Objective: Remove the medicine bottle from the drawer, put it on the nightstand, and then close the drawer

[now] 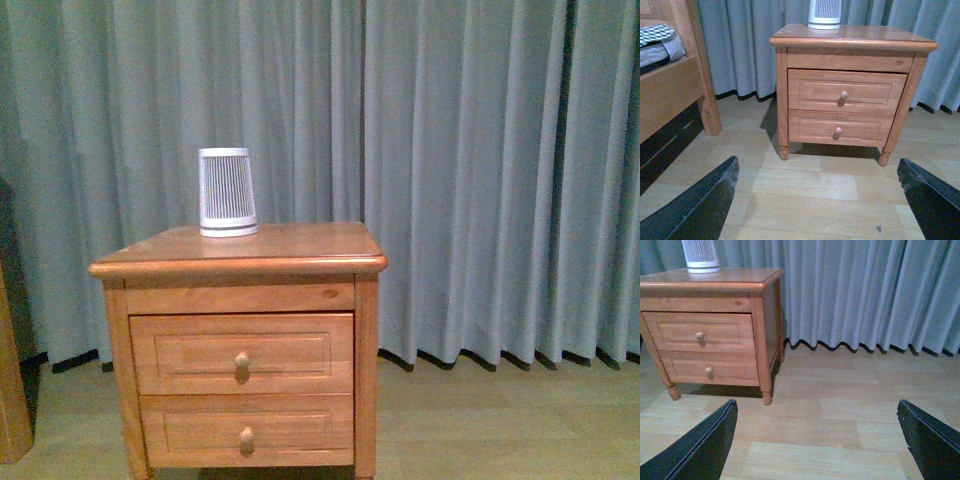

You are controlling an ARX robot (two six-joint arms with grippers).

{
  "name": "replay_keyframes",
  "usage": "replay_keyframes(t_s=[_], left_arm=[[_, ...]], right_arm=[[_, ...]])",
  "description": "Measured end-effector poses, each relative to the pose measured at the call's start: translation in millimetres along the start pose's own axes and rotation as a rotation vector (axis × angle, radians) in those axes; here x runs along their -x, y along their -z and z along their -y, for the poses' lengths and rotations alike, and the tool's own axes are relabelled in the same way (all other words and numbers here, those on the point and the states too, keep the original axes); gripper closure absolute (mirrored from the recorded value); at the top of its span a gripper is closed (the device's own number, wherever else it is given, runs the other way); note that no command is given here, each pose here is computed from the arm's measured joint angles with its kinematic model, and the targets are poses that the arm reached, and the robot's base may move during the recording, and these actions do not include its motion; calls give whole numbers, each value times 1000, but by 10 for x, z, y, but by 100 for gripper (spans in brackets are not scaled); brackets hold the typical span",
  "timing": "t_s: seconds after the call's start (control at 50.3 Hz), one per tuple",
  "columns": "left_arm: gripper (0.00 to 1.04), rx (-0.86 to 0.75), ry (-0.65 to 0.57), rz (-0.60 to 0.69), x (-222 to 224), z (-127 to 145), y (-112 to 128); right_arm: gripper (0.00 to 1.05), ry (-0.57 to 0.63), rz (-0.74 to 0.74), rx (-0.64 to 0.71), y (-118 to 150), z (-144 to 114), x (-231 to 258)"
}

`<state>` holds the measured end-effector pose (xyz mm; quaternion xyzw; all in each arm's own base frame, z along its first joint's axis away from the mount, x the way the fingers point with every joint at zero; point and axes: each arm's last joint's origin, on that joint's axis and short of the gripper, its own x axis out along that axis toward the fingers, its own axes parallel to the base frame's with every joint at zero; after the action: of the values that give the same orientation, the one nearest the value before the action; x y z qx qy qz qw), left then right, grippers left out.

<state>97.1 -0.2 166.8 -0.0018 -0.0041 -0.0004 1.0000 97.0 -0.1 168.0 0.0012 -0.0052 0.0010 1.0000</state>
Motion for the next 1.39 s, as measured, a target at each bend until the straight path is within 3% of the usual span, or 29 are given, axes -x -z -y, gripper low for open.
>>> replay_keyframes(t_s=[1.392], left_arm=[[7,0,0,0,0,0,0]], right_arm=[[7,0,0,0,0,0,0]])
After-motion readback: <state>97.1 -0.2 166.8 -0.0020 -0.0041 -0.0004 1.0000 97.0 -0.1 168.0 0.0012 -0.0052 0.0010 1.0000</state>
